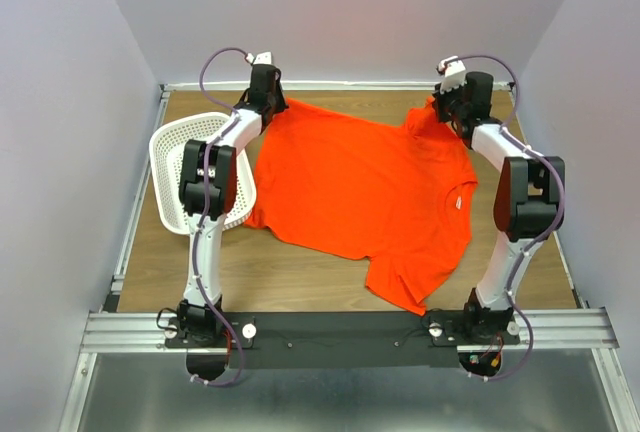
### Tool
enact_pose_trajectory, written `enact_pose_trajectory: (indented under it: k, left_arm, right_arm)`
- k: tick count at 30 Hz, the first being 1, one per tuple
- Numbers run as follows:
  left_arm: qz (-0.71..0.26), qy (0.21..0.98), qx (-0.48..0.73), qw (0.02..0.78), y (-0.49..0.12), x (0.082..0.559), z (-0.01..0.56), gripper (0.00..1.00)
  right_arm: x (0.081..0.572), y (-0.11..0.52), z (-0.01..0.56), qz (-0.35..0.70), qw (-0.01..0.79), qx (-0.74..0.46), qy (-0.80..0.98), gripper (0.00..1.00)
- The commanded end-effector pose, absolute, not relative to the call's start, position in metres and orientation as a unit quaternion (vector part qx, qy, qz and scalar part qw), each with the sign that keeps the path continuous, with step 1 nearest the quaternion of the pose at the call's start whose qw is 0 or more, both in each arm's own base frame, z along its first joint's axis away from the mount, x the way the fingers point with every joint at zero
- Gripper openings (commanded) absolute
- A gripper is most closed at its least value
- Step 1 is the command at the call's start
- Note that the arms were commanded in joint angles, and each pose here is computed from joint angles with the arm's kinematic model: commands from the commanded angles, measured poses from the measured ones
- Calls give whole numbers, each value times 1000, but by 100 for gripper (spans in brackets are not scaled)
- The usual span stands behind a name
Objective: Fold and stack the t-shirts
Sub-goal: Fold the tshirt
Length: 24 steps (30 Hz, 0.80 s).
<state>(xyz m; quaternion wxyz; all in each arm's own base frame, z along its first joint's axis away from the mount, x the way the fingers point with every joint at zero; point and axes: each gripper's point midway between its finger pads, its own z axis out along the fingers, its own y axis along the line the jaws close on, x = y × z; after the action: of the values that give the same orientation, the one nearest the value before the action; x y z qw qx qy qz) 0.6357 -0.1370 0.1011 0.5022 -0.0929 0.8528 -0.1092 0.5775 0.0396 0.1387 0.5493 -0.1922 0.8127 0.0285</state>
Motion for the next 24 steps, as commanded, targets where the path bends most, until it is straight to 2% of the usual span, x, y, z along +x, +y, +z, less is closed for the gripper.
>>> enact_pose_trajectory:
  k: [1, 13, 24]
  left_arm:
    - [-88, 858, -95, 496, -124, 638, 97, 0]
    - [-81, 859, -91, 497, -107, 627, 96, 0]
    - [-73, 860, -92, 497, -91, 620, 98, 0]
  right_arm:
    - [562, 45, 170, 44, 576, -212, 788, 1]
    - [501, 49, 193, 45, 587, -232, 774, 0]
    - [477, 28, 202, 25, 596, -215, 773, 1]
